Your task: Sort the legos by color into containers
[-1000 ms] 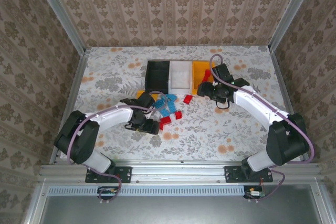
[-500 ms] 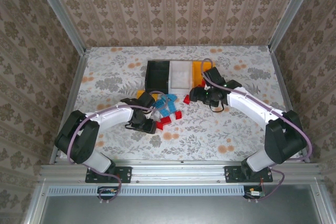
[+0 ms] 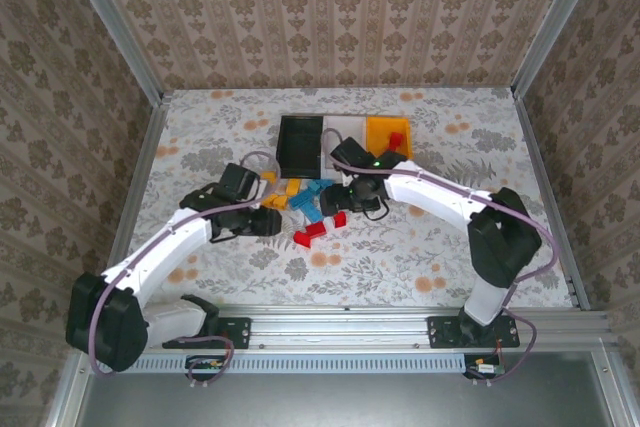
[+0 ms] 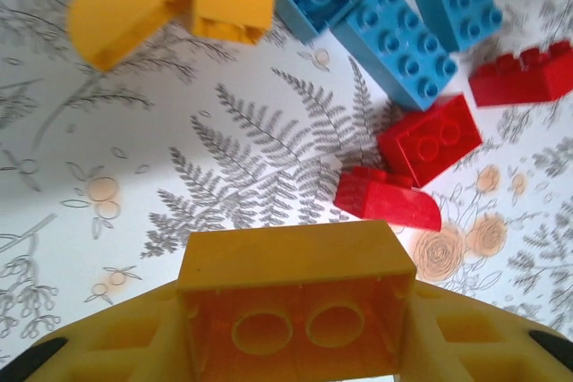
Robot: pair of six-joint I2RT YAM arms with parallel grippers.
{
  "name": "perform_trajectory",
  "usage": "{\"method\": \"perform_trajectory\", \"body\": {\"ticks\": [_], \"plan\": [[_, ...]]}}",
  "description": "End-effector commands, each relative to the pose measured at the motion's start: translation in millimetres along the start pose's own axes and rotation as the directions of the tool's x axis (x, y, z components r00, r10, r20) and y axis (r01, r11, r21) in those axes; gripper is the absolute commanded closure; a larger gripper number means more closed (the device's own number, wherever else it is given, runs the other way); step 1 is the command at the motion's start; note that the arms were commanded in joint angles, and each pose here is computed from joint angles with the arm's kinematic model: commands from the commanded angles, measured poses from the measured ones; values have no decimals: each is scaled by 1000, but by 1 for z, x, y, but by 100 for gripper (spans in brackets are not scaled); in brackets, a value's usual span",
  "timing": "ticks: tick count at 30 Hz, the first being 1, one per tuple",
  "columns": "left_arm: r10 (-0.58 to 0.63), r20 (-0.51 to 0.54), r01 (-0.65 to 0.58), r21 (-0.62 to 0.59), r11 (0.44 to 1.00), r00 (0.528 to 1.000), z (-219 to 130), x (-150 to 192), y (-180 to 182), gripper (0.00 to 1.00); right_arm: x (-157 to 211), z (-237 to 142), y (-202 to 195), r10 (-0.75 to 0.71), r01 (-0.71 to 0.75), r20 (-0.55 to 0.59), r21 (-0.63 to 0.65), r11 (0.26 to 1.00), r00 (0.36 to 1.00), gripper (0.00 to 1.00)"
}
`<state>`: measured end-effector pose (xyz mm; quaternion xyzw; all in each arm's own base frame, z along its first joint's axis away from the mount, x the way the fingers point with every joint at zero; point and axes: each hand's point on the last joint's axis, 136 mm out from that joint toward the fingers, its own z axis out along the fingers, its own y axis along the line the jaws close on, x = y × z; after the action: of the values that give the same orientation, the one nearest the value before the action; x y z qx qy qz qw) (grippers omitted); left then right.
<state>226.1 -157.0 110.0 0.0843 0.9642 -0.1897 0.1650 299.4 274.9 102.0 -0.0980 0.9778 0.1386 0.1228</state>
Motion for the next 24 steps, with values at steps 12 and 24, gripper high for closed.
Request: {"method": "perform_trajectory", "body": {"ticks": [12, 24], "plan": [[-82, 105, 73, 88, 993, 991, -31, -75, -5, 54, 13, 38, -6, -64, 76, -120, 97, 992, 991, 24], [-7, 89, 4, 25, 1000, 996, 22, -197, -8, 54, 16, 46, -6, -25, 34, -109, 82, 996, 994, 22]]}}
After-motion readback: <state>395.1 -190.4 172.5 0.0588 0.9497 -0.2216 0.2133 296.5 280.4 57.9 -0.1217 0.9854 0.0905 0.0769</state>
